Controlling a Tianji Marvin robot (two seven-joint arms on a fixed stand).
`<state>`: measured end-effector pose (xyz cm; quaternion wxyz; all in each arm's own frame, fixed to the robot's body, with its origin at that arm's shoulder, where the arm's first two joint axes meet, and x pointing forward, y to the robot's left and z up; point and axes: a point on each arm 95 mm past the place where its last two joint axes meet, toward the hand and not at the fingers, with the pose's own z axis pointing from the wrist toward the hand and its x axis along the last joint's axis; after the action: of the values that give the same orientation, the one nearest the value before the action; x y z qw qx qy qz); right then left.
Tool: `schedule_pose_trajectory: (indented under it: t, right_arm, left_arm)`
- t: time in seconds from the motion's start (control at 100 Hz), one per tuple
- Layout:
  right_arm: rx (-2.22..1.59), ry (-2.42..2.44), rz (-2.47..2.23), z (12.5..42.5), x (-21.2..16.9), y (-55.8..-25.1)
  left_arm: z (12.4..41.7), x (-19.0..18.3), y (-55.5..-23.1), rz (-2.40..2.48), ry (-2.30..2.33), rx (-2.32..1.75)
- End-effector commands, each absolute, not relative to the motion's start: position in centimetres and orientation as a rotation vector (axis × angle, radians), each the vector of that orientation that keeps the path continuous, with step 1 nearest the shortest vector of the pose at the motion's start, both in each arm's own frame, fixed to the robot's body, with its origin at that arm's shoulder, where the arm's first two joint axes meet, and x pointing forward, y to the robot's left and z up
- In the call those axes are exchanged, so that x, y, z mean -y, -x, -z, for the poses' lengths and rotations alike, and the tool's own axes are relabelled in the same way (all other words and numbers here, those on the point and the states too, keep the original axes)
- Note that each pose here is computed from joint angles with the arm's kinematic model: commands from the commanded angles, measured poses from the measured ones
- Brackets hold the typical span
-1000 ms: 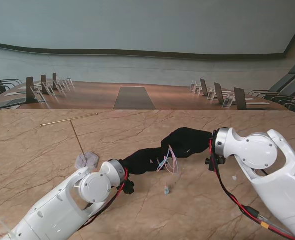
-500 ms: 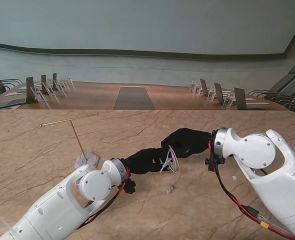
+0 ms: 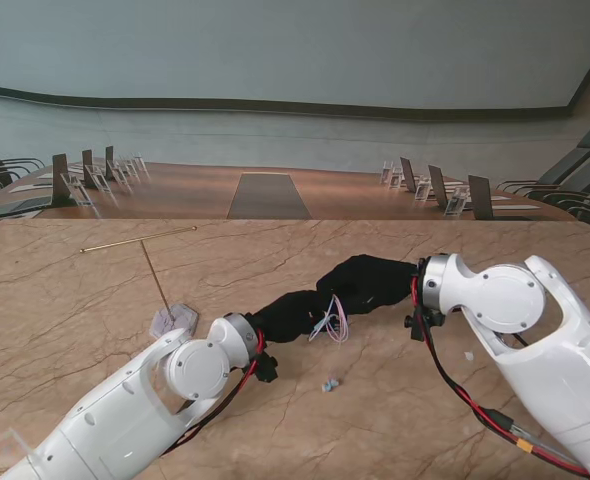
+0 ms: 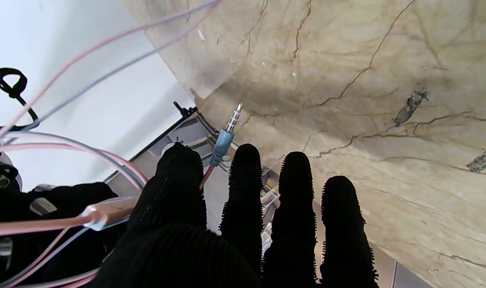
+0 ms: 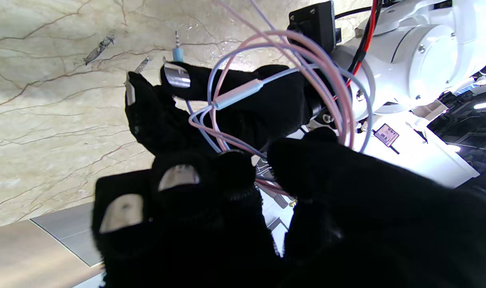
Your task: Take the wired earphone off the rack, coil the cable and place them on the table
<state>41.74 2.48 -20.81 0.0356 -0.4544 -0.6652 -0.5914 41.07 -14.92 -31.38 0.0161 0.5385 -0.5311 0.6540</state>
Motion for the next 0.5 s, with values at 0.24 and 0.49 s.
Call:
schedule_pose_trajectory:
  t: [0.24, 0.49]
  right_arm:
    - [2.066, 1.418, 1.778, 21.4, -2.4, -41.0]
    - [2.076, 1.406, 1.802, 21.1, -1.7, -40.5]
  left_arm:
    - [30.5, 14.6, -41.6, -2.133, -1.672, 1.591]
    - [30.5, 13.4, -41.9, -2.213, -1.682, 1.651]
